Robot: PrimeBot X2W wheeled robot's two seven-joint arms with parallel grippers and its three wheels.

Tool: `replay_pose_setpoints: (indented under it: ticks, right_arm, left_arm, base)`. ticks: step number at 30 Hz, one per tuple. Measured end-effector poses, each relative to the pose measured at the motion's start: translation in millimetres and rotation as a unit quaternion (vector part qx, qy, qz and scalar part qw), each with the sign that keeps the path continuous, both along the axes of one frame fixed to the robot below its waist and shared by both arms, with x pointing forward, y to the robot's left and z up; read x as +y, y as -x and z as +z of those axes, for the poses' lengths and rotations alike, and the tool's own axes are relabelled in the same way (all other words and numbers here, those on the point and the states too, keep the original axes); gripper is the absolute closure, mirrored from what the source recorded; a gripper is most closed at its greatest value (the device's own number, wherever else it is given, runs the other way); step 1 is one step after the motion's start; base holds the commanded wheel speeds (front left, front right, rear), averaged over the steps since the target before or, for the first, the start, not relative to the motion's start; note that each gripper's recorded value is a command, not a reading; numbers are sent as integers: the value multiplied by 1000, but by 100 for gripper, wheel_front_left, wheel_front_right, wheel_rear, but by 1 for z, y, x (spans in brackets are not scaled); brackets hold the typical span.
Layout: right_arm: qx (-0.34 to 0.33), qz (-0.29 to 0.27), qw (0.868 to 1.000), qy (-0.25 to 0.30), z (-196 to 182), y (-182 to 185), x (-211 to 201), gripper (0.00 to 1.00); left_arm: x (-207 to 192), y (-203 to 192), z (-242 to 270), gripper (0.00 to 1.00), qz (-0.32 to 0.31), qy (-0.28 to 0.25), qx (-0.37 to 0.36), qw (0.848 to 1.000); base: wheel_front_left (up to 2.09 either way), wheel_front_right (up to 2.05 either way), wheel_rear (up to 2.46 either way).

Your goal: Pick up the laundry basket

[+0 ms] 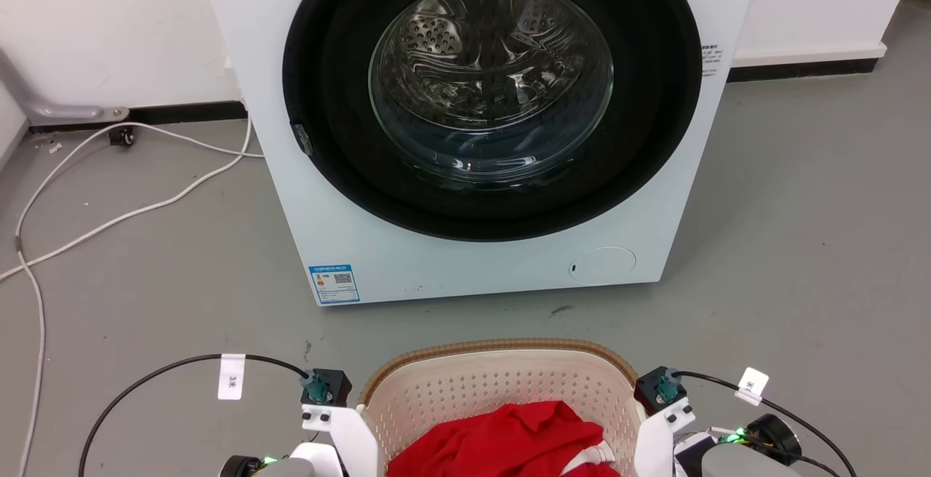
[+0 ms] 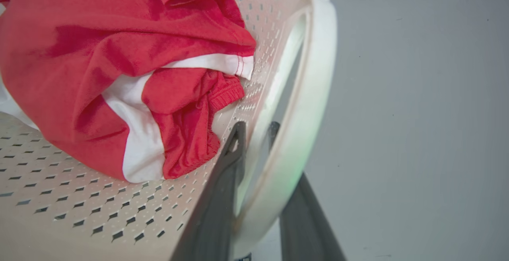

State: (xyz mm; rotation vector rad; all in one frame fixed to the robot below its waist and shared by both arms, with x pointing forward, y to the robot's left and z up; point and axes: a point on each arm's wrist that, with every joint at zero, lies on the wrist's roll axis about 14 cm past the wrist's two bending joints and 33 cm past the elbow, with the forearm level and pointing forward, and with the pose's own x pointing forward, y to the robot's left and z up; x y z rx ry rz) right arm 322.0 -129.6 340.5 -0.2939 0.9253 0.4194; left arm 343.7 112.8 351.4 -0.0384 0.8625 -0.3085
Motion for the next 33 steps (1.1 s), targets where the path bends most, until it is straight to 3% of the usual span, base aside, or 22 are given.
replay_pose_setpoints:
  ticks: [33]
  right_arm:
    - [-4, 0, 1000, -3, 1, 0, 1, 100]
  left_arm:
    - [1, 1, 1, 100, 0, -1, -1, 1000]
  base:
    - [0, 0, 0]
